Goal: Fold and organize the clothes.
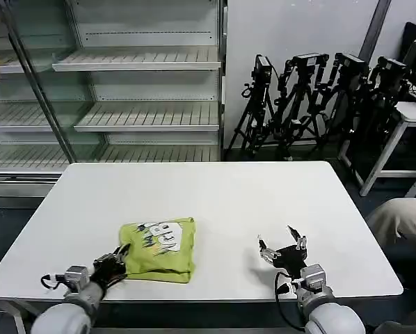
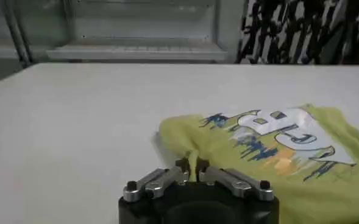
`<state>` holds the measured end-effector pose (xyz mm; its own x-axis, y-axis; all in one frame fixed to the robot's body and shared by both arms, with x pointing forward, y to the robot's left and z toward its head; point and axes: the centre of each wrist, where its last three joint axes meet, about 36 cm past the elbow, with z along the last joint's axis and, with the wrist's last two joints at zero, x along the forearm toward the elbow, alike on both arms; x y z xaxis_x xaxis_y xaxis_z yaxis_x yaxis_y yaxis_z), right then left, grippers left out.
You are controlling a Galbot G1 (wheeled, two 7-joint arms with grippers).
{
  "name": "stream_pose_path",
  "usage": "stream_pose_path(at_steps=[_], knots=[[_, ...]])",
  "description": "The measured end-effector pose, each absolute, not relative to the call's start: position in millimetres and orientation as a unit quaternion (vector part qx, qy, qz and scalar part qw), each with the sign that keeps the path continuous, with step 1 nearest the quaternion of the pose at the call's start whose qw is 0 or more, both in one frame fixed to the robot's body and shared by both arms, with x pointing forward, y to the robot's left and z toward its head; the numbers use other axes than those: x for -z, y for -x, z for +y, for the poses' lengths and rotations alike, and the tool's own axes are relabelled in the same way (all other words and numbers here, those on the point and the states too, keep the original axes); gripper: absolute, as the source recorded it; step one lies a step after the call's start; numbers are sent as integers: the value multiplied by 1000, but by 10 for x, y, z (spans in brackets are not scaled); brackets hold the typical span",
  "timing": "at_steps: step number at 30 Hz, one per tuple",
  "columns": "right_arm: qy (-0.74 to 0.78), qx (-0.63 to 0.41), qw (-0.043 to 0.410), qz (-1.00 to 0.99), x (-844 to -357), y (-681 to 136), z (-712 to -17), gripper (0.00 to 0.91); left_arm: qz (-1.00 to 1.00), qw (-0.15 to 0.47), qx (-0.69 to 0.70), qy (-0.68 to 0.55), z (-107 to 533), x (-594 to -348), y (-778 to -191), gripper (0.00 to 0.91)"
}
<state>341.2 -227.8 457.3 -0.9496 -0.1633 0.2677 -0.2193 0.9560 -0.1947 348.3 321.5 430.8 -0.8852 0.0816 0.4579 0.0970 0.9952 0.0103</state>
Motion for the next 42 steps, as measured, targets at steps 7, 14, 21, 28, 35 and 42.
stream_pose_path(at_steps=[7, 14, 21, 28, 35, 42], knots=[[-104, -108, 121, -981, -4552, -3440, -2263, 907, -963, 229, 140, -5, 4097, -4764, -3423, 10], [-106, -103, 120, -982, -4519, -3455, -2257, 907, -943, 194, 262, -63, 4777, -5581, -3323, 10], [-100, -105, 121, -982, -4496, -3426, -2311, 907, -933, 137, 328, -64, 4387, -5883, -3167, 10], [-94, -105, 122, -982, -4488, -3379, -2348, 907, -940, 118, 316, -52, 3670, -5269, -3081, 10], [-89, -109, 118, -983, -4530, -3362, -2384, 907, -962, 110, 247, 22, 2571, -4599, -3106, 20], [-85, -114, 115, -983, -4556, -3399, -2424, 907, -977, 91, 177, 72, 1788, -4518, -3181, 20]])
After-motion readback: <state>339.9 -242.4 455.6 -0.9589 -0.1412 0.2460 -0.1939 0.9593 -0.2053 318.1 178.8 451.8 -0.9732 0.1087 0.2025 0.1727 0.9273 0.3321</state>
